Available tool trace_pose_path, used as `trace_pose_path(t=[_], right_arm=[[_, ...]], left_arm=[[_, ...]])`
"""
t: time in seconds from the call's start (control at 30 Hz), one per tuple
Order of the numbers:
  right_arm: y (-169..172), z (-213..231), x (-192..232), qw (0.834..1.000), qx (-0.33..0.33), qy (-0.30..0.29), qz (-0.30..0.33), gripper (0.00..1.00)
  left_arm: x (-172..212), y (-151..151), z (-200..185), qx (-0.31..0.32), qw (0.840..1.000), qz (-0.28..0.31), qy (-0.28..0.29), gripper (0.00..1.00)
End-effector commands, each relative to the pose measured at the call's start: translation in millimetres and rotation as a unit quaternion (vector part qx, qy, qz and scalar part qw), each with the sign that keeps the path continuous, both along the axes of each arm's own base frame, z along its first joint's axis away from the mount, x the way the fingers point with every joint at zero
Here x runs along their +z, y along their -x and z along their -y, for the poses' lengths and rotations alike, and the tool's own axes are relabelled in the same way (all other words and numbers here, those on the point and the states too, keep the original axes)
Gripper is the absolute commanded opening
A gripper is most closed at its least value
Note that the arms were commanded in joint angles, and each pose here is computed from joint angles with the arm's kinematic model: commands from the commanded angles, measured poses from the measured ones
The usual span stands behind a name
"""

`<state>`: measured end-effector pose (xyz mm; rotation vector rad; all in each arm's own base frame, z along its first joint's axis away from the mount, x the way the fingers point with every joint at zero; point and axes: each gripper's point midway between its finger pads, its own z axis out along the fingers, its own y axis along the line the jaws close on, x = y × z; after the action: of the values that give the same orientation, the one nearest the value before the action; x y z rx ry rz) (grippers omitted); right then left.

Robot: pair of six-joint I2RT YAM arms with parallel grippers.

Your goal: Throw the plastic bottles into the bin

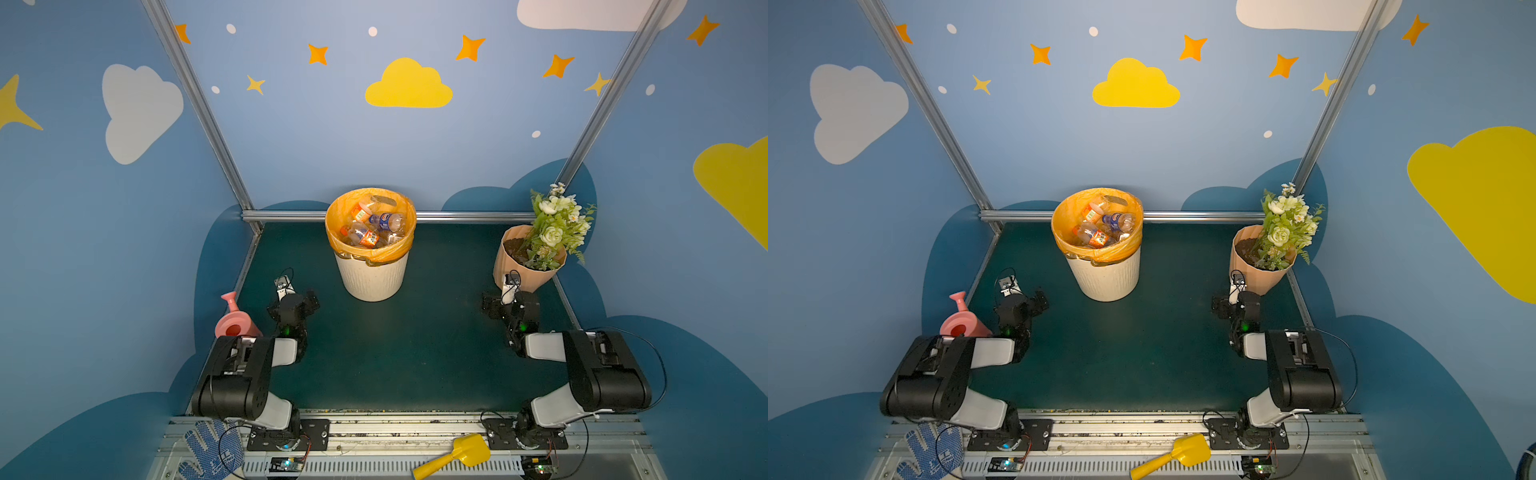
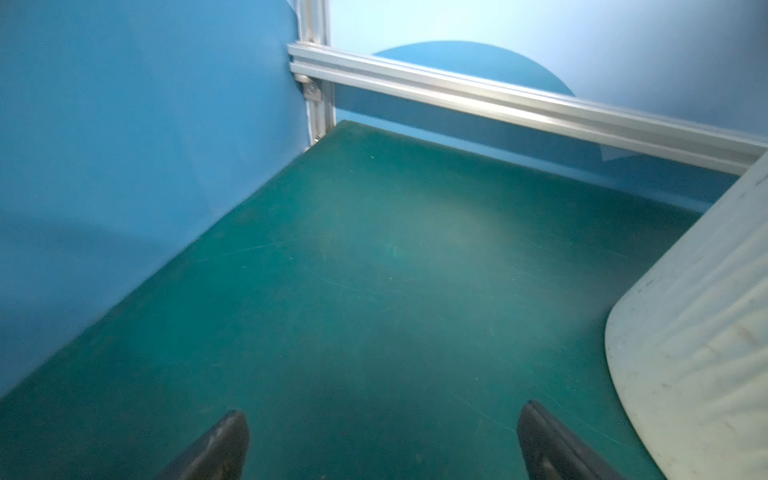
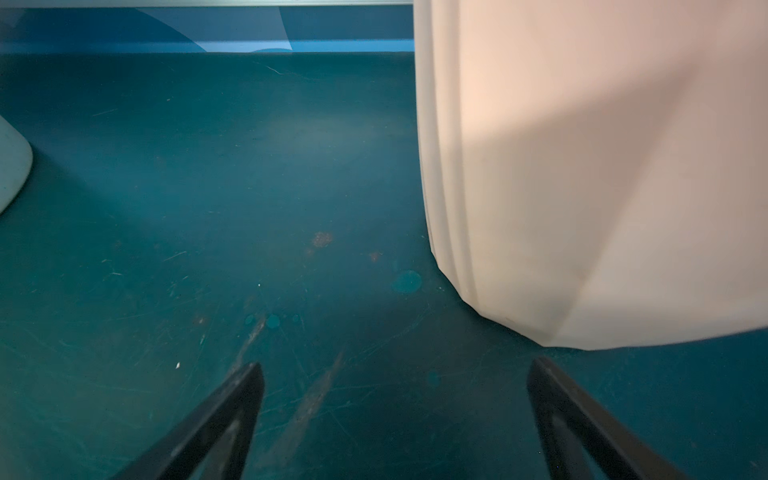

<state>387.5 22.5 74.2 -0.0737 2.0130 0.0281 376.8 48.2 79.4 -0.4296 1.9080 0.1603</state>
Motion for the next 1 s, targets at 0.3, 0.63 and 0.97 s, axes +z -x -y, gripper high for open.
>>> trace_pose_path(t=[0.3, 0.63, 0.97], right_arm=[[-6.7, -1.2, 14.3, 1.0, 0.002, -0.007, 0.022, 0.97], [-6.7, -1.1, 14.9, 1.0, 0.002, -0.007, 0.023, 0.97], [-7.6, -0.6, 14.9, 1.0, 0.002, -0.007, 0.022, 0.97]], left_arm=[[4.7, -7.8, 0.5, -0.007, 1.0, -0.015, 0.0, 1.0], [4.5, -8.0, 0.1, -0.006, 1.0, -0.015, 0.0, 1.0], [5.0, -8.1, 0.1, -0.006, 1.0, -0.014, -0.001, 1.0]])
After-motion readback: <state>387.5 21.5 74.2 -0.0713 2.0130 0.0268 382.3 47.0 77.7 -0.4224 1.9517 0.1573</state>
